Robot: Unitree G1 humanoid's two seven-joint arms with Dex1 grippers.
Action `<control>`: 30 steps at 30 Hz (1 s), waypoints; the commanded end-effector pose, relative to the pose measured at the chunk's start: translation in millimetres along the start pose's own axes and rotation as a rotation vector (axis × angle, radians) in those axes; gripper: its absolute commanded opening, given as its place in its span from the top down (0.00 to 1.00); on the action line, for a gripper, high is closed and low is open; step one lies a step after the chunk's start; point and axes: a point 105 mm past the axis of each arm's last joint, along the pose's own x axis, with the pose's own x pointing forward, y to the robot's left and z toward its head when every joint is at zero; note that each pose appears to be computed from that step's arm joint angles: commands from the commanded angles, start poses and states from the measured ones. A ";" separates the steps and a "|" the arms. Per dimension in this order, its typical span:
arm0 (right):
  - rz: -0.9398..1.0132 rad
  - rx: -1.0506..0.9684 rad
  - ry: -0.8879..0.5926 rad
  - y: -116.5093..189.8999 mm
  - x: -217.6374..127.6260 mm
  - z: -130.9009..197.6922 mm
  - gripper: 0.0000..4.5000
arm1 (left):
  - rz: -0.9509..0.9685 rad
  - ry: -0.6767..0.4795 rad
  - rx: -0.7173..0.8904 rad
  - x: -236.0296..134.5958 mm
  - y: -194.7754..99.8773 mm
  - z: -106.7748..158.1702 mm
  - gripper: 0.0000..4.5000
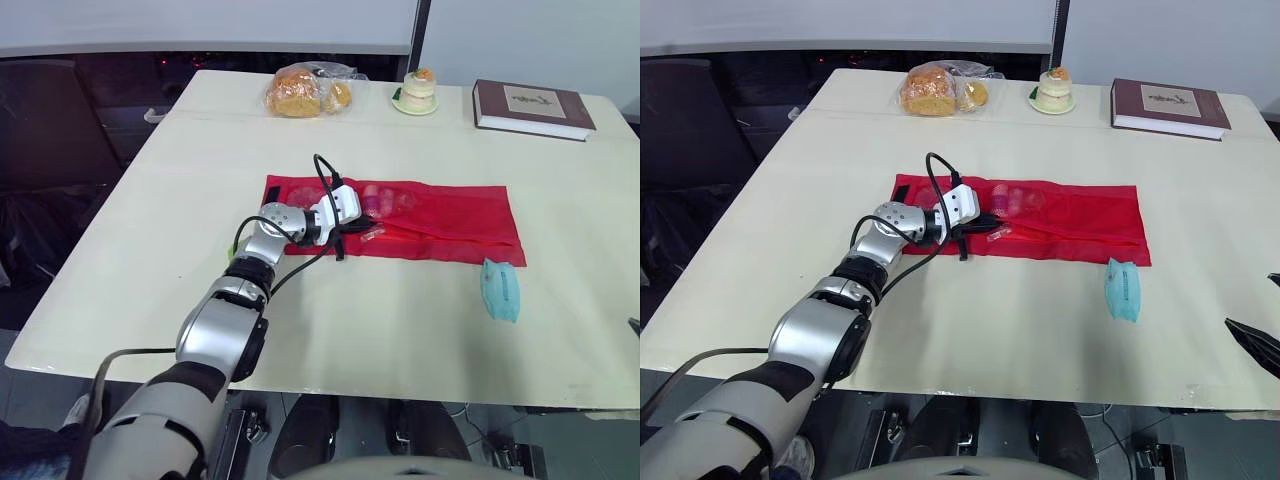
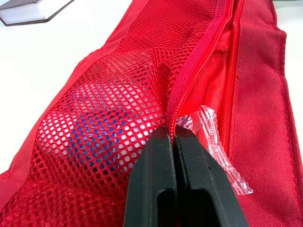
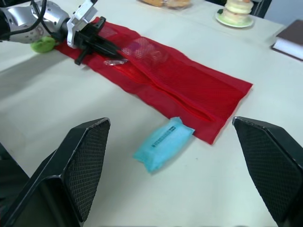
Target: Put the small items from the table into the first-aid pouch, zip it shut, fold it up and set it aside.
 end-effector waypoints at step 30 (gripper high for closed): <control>-0.015 -0.045 -0.083 6.6 16.4 -3.4 0.02 | 0.117 0.073 -0.034 -74.0 18.8 -8.1 1.00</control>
